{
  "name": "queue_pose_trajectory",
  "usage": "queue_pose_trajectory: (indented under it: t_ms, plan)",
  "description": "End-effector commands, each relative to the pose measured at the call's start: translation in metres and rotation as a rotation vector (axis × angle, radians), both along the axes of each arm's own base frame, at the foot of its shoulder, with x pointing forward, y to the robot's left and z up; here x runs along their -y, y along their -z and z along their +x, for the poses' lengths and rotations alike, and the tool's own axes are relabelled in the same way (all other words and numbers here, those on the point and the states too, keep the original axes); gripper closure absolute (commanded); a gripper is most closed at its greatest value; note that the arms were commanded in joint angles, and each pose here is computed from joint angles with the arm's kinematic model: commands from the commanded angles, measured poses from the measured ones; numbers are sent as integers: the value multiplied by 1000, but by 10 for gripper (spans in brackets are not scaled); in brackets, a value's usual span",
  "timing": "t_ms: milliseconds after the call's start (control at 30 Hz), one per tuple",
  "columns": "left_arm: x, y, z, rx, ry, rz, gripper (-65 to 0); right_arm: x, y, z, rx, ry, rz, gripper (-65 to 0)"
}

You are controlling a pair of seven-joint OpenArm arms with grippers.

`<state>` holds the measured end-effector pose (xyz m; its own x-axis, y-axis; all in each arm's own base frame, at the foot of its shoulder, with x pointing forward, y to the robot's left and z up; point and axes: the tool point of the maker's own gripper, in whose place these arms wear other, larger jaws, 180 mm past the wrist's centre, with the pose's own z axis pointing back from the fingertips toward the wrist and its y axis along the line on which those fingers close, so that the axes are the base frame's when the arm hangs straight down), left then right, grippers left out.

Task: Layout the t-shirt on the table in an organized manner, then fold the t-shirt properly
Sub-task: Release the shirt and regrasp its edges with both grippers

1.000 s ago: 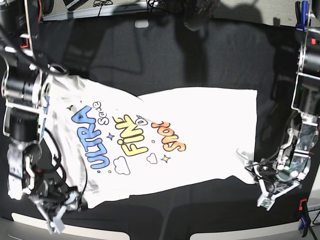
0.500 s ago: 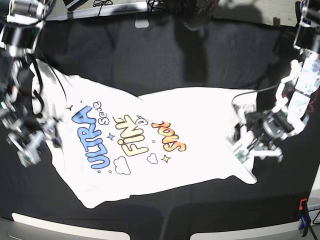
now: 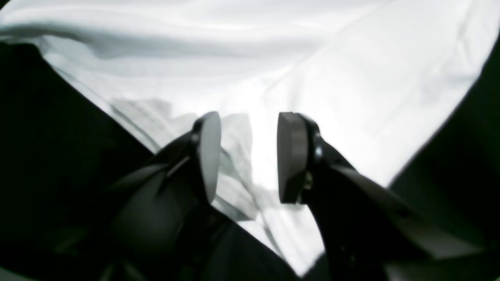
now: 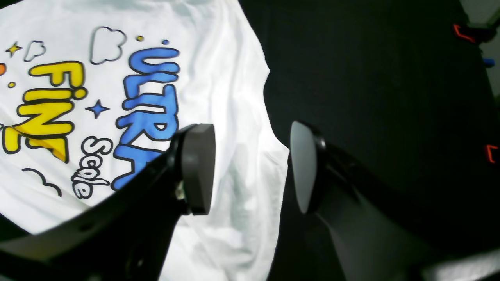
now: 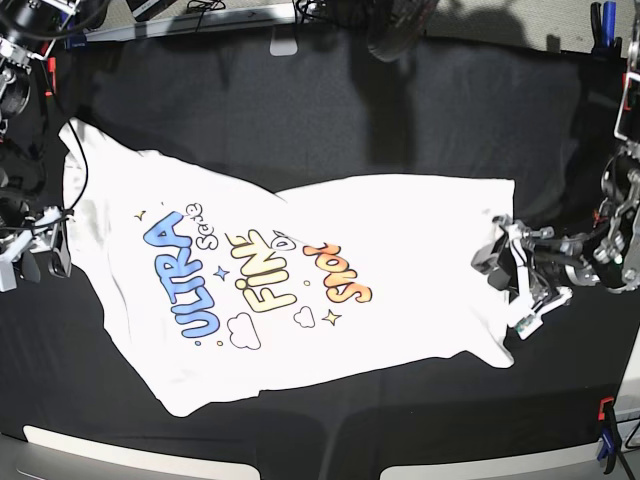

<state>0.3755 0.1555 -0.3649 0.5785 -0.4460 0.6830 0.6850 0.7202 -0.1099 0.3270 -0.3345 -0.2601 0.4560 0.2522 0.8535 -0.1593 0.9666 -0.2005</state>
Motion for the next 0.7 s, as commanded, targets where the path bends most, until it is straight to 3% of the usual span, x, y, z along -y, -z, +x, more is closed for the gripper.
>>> queue_pose_trajectory:
  t_ms: [0, 267, 533, 667]
  plan:
    - [-6, -16, 16, 50, -15, -17, -216, 3, -20, 6, 57, -11, -20, -298]
    - [-19, 16, 19, -21, -51, -29, -216, 3, -20, 6, 56, -11, -21, -298]
    - [-7, 18, 18, -14, -48, -62, -216, 3, -20, 6, 56, -11, -21, -298]
    - [-9, 41, 6, -38, -7, 51, -216, 3, -20, 6, 55, -11, -21, -298]
